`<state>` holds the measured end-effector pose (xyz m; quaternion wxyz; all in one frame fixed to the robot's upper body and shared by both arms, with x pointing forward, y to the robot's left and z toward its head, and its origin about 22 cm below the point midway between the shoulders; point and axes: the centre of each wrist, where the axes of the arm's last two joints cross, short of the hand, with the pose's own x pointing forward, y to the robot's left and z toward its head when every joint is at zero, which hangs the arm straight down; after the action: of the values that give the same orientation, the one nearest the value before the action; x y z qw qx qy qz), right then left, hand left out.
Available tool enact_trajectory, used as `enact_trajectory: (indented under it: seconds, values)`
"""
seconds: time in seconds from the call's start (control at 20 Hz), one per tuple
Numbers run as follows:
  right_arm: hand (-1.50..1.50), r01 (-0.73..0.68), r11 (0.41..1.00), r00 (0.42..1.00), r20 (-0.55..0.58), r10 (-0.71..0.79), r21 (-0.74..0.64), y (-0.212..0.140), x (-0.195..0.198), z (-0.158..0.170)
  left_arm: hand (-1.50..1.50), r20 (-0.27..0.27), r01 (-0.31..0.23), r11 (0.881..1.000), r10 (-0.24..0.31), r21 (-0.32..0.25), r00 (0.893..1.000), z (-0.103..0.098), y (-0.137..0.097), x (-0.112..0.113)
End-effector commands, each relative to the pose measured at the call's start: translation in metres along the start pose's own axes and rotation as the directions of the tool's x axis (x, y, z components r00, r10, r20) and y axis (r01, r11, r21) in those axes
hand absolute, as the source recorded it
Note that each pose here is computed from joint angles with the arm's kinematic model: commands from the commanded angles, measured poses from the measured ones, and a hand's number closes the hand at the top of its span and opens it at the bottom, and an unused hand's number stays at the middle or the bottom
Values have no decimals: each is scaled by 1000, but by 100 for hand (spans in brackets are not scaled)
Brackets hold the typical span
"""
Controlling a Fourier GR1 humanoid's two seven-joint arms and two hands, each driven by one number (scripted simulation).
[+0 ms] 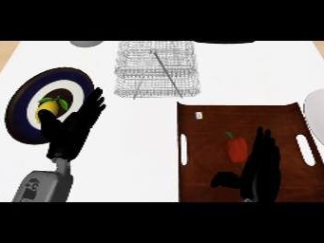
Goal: Pick the bell pepper from the tray and place it in the tiered basket
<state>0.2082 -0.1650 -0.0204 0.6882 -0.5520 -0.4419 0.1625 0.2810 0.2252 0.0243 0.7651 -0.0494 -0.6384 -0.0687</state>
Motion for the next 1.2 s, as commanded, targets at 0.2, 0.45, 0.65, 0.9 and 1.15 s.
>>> enact_trajectory:
  seconds: [0.2, 0.45, 0.65, 0.9, 1.15]
  values:
    - [-150, -55, 998, 998, 19, 55, 21, 33, -18, -21, 0, 0, -1, 1000, 1, 5, 1000, 12, -7, -1]
    - [150, -6, 998, 985, 170, -5, 64, 44, -9, -1, 0, 4, 7, 1000, -7, 2, 1000, -10, -10, 8]
    - [150, -53, 997, 983, 178, 44, 48, 34, -4, -9, 0, -6, -9, 1000, 9, -3, 1000, -6, 18, 10]
    - [150, 25, 999, 980, 199, -20, -23, 25, 27, -12, 0, 1, 0, 1000, 0, 4, 1000, 6, -1, -9]
    - [150, -32, 997, 976, 216, 15, 74, 32, 33, 4, 0, 1, 2, 1000, -2, -1, 1000, 7, -2, -6]
